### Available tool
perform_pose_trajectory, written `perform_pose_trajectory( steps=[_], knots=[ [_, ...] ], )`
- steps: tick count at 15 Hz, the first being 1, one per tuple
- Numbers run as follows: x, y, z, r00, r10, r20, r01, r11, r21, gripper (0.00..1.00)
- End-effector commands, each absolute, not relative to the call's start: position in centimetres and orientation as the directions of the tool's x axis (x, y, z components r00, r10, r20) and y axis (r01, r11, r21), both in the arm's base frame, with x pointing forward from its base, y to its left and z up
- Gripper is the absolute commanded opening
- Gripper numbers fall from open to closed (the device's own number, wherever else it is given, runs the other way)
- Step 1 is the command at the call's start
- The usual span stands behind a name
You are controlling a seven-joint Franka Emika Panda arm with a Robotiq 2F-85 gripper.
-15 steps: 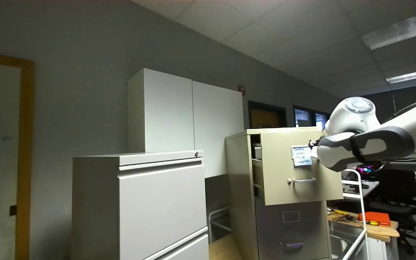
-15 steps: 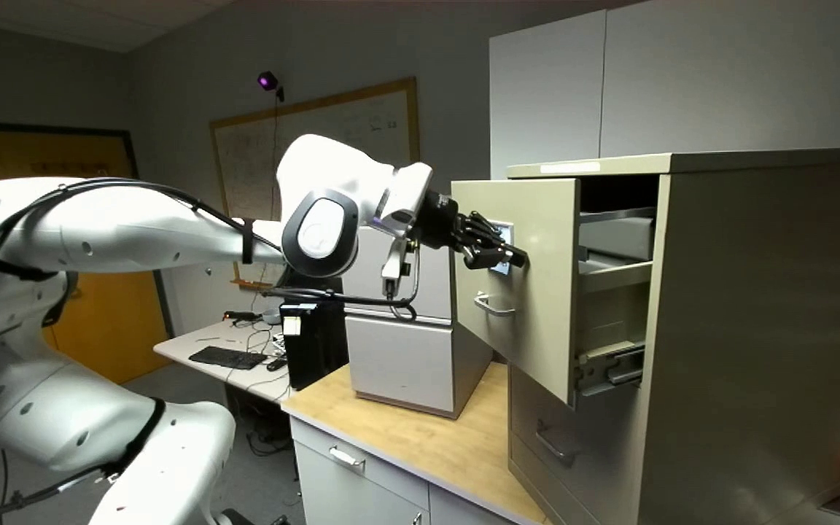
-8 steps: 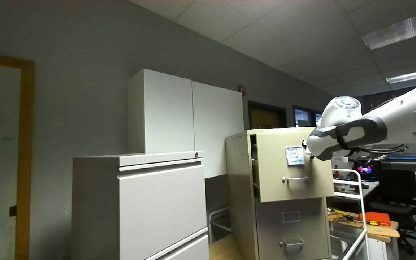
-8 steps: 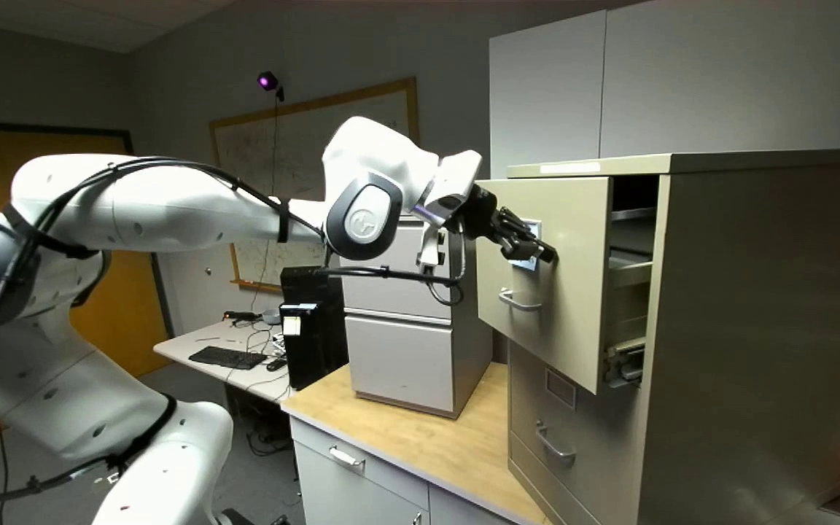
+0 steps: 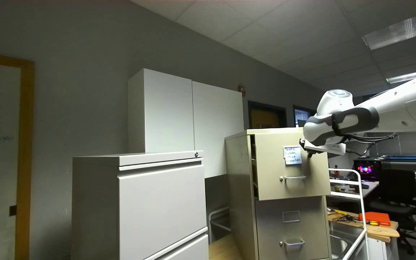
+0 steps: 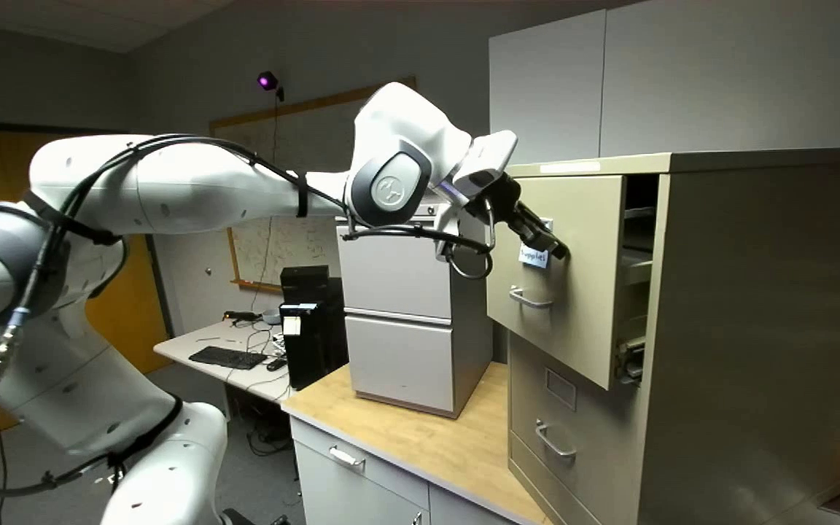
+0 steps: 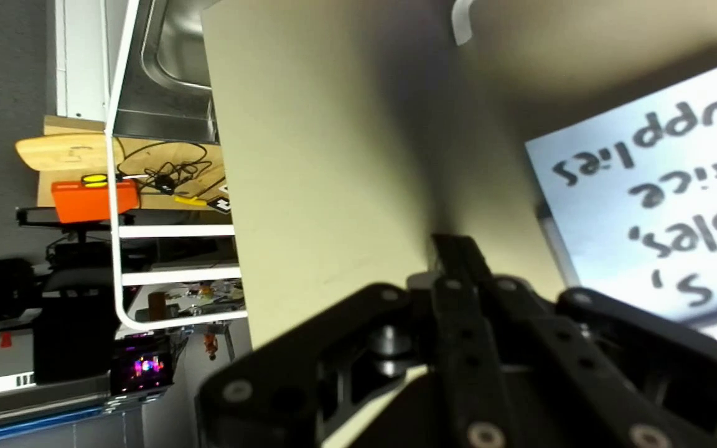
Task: Close the top drawer of the file cabinet on the right
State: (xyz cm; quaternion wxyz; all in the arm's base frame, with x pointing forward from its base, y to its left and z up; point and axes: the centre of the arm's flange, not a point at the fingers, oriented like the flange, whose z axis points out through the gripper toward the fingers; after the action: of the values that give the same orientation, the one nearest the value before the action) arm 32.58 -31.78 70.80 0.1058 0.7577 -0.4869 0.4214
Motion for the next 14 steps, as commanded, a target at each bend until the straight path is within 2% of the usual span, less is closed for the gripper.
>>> perform_pose_trajectory(
  steps=[1, 14],
  knots=[
    [38.6, -35.1, 73.6, 0.234, -0.646, 0.727, -0.775, -0.576, -0.262, 0.0],
    [42.7, -39.5, 75.9, 0.425, -0.693, 0.583, -0.735, -0.64, -0.224, 0.0]
  ],
)
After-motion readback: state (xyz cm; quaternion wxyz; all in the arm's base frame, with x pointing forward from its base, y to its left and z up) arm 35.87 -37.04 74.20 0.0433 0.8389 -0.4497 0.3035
